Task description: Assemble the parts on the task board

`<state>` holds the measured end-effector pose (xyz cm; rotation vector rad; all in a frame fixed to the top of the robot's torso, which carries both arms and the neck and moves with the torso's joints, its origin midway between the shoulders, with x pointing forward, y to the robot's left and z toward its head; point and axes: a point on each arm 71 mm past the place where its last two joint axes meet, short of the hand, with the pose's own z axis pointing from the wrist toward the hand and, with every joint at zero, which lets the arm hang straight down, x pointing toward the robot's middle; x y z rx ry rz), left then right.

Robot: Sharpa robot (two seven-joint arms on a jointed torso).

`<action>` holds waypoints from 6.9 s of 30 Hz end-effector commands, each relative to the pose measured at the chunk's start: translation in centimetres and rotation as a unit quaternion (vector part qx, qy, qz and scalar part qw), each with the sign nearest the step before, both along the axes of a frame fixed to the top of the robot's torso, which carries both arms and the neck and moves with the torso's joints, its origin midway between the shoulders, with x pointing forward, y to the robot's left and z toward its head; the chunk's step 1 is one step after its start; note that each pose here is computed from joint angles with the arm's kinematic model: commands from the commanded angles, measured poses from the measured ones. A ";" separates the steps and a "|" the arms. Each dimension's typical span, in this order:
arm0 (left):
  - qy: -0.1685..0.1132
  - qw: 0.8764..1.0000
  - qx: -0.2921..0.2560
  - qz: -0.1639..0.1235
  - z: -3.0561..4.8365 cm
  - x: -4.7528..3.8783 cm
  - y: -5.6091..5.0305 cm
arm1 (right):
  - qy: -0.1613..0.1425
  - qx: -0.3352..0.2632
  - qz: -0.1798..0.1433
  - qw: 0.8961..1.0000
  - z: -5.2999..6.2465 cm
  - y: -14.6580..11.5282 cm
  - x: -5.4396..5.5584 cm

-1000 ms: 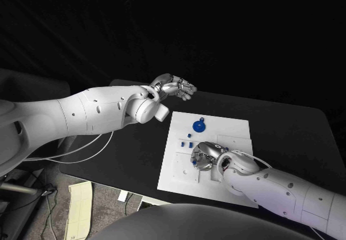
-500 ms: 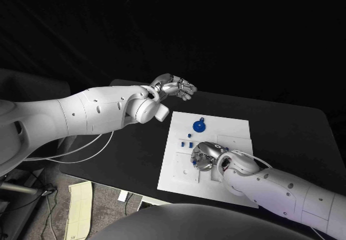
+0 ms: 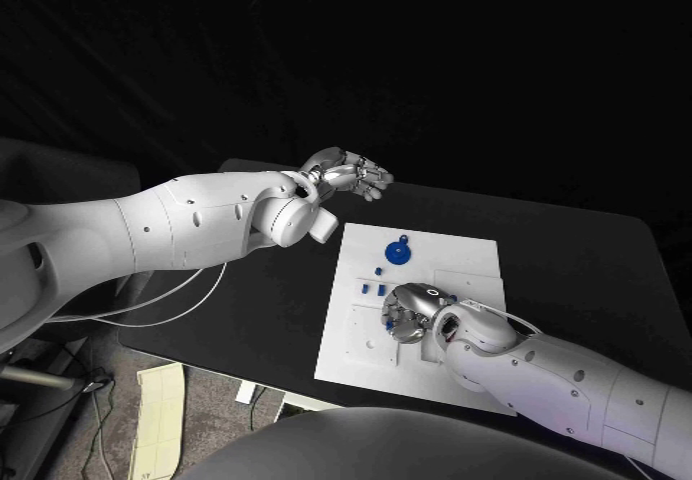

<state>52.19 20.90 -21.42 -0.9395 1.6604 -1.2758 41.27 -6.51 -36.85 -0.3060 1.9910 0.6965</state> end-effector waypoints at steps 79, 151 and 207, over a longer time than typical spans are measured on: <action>-0.002 1.000 0.001 0.001 0.09 0.07 0.2 | -0.051 0.032 0.004 0.998 2.1 -1.1 -0.4; -0.001 1.000 0.002 0.011 -0.03 0.09 1.7 | -0.087 -0.121 0.016 0.989 5.4 -9.3 4.4; 0.000 1.000 0.002 0.011 -0.06 0.14 1.8 | -0.100 -0.091 -0.016 0.991 4.9 -9.6 4.4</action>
